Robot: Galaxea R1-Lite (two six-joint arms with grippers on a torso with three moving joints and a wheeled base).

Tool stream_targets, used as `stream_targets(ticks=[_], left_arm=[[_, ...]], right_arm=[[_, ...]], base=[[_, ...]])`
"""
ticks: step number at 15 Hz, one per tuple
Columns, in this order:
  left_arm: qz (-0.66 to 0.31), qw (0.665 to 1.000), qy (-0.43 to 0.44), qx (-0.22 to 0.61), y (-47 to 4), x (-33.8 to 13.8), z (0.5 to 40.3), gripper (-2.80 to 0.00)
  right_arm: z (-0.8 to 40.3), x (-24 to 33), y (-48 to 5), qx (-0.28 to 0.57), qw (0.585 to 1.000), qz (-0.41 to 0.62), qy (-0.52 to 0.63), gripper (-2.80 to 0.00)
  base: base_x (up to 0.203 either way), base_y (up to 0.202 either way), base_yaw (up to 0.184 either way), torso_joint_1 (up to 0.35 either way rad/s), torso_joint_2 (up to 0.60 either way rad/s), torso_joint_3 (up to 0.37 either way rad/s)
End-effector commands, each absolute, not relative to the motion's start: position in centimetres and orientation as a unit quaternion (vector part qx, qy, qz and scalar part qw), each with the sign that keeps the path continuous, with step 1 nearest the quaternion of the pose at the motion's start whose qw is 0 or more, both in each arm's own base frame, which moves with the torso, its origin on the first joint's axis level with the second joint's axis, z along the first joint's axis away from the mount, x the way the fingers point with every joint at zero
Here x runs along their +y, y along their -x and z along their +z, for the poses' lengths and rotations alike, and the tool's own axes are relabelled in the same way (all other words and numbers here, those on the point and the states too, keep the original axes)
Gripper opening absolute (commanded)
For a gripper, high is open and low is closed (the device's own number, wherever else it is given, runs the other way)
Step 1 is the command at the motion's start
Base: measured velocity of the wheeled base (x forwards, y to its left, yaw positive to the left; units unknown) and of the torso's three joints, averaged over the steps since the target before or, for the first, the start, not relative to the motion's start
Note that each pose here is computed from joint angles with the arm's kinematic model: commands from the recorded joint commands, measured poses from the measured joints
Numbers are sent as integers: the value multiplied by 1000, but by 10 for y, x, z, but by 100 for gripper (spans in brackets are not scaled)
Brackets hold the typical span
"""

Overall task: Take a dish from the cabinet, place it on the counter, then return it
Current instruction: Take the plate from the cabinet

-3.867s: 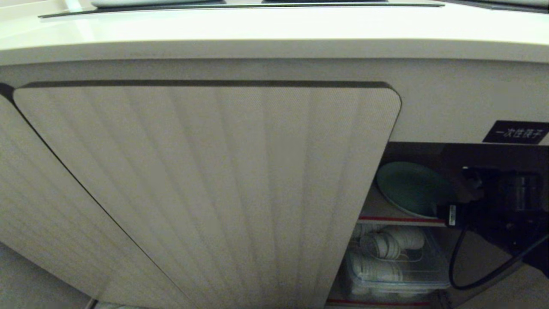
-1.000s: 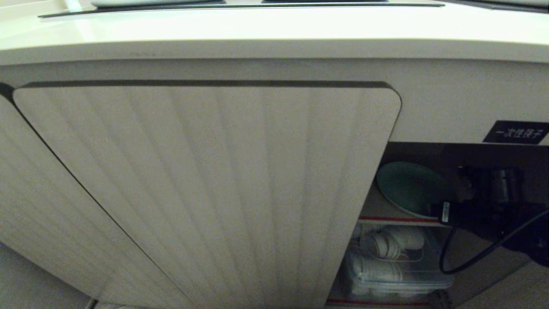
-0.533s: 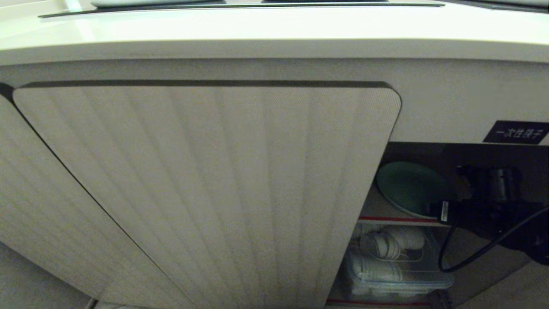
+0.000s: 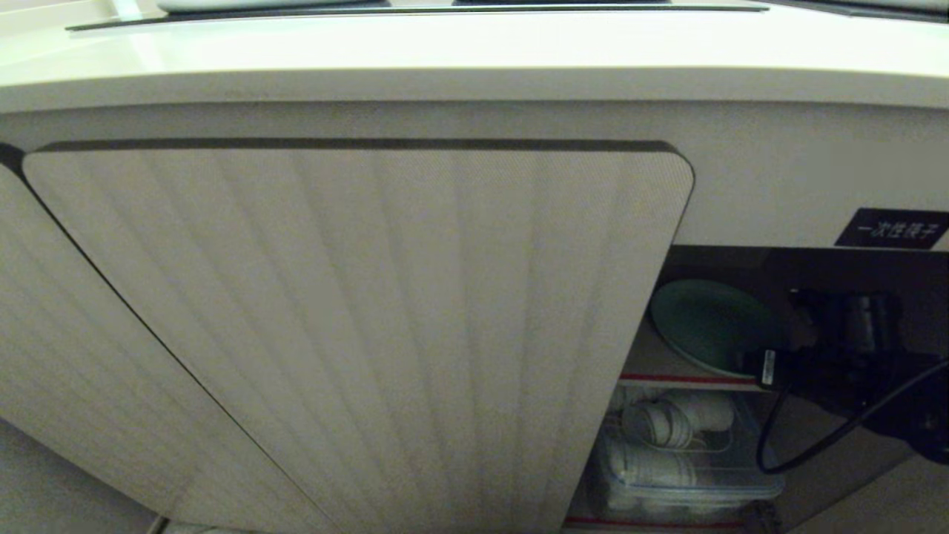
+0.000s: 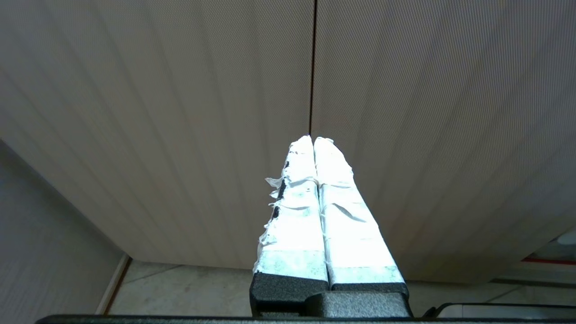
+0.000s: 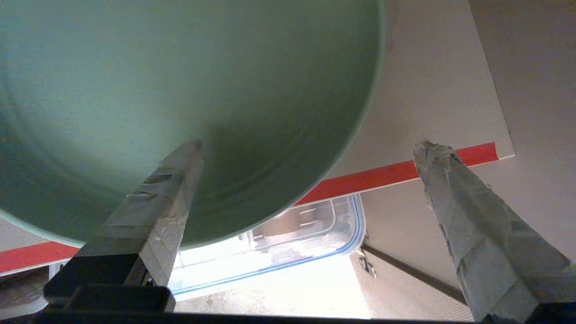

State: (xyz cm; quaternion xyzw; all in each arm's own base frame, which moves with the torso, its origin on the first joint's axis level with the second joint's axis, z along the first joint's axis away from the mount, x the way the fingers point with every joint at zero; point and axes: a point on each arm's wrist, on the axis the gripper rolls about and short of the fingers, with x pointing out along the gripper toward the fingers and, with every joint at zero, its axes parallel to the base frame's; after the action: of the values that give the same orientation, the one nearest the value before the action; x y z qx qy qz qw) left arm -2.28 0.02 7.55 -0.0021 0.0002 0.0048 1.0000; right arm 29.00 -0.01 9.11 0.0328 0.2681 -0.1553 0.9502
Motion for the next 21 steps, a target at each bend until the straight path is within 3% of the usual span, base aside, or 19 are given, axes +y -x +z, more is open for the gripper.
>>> stream_targets(ticks=[1,21], left_arm=[[5,1000,2,0,23,0,75,-280],[5,1000,2,0,23,0,75,-280]], right_arm=[[88,0,-289,264,951,-156,-33,0],[87,0,-299,254,954,-155,-37,0]], base=[[0,0,0,0,0,0],[0,0,0,0,0,0]])
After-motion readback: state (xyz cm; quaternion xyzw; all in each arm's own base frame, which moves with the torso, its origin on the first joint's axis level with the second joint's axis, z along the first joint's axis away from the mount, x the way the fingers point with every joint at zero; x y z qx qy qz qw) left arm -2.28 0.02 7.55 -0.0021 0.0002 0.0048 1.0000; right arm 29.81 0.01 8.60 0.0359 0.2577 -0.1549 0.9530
